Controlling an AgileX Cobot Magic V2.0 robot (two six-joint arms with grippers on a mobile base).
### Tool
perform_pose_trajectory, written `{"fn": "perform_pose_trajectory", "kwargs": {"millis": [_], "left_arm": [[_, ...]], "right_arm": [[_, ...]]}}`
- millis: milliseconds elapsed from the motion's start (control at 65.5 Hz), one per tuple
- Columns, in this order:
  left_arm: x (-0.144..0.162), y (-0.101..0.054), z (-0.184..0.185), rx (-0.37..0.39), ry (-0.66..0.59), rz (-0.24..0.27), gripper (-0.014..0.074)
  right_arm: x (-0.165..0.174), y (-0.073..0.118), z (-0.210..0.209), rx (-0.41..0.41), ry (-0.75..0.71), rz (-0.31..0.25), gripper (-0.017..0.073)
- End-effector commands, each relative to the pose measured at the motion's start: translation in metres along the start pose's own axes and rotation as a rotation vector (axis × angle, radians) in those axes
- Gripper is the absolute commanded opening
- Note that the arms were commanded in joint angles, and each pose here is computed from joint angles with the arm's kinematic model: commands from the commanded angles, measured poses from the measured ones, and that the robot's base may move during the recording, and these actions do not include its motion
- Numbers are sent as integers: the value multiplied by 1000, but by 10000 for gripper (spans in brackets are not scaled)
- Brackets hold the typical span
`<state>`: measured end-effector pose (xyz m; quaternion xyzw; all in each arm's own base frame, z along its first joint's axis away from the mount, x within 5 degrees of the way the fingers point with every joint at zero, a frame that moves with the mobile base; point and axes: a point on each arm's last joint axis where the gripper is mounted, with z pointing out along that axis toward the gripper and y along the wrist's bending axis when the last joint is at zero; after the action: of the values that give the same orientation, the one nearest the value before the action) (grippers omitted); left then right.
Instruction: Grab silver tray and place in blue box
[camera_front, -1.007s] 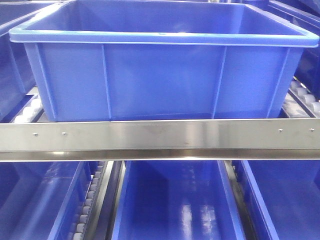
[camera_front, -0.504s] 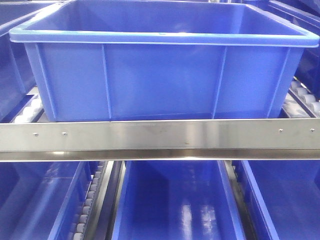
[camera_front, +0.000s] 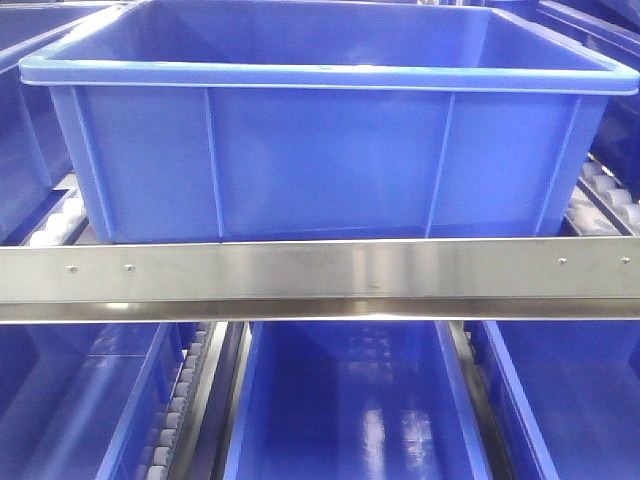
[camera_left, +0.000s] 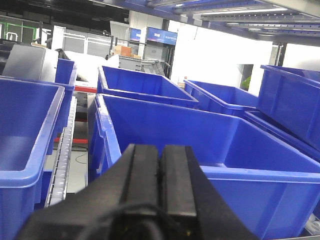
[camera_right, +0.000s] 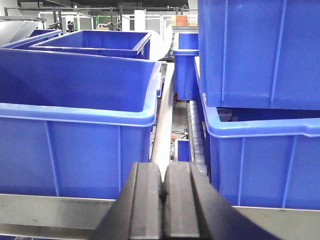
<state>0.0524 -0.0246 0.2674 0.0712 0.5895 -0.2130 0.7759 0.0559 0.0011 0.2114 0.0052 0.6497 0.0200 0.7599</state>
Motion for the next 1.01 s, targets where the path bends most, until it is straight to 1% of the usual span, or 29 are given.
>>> {"fn": "perform_pose_trajectory", "kwargs": {"millis": [0,31,61,107,137,153,168,198,214,229,244,259,275,290,305,382,473,626,702,717,748,992], "left_arm": [[-12,-4,2,32,-65,-8,-96],[-11,-2,2,11,-49,-10,-96],[-9,0,2,-13,-31,-27,-96],[-7,4,2,-70,-8,-86,-96],[-6,7,2,-97,-6,-103,-96],[-6,8,1,-111,-2,-60,-96],[-6,9,1,-123,-5,-53,-96],[-6,11,1,-149,-8,50,-97],[-6,11,1,-159,-8,78,-97],[-7,12,1,-171,-11,92,-97],[-7,13,1,-185,-10,130,-97],[-7,14,0,-197,-11,130,-97],[-6,15,0,-211,-7,150,-97],[-5,16,0,-221,-6,153,-97],[-4,17,0,-232,-3,167,-97],[5,21,-2,-271,21,185,-97],[16,24,-6,-293,45,198,-97],[28,24,-18,-317,3,214,-97],[38,26,-22,-316,-8,216,-96],[40,26,-22,-319,28,207,-96],[40,26,-21,-314,42,205,-97],[39,25,-22,-307,23,213,-97]], "right_arm": [[-8,0,-2,1,-102,-11,48],[-8,0,-2,1,-102,-11,48],[-8,0,-2,1,-102,-11,48],[-8,0,-2,1,-102,-11,48],[-8,0,-2,1,-102,-11,48],[-8,0,-2,1,-102,-11,48],[-8,0,-2,1,-102,-11,48],[-8,0,-2,1,-102,-11,48],[-8,0,-2,1,-102,-11,48],[-8,0,-2,1,-102,-11,48],[-8,0,-2,1,-102,-11,48],[-8,0,-2,1,-102,-11,48],[-8,0,-2,1,-102,-11,48],[-8,0,-2,1,-102,-11,48],[-8,0,-2,1,-102,-11,48],[-8,0,-2,1,-102,-11,48],[-8,0,-2,1,-102,-11,48],[-8,0,-2,1,-102,-11,48],[-8,0,-2,1,-102,-11,48],[-8,0,-2,1,-101,-11,48],[-8,0,-2,1,-101,-11,48],[-8,0,-2,1,-101,-11,48]]}}
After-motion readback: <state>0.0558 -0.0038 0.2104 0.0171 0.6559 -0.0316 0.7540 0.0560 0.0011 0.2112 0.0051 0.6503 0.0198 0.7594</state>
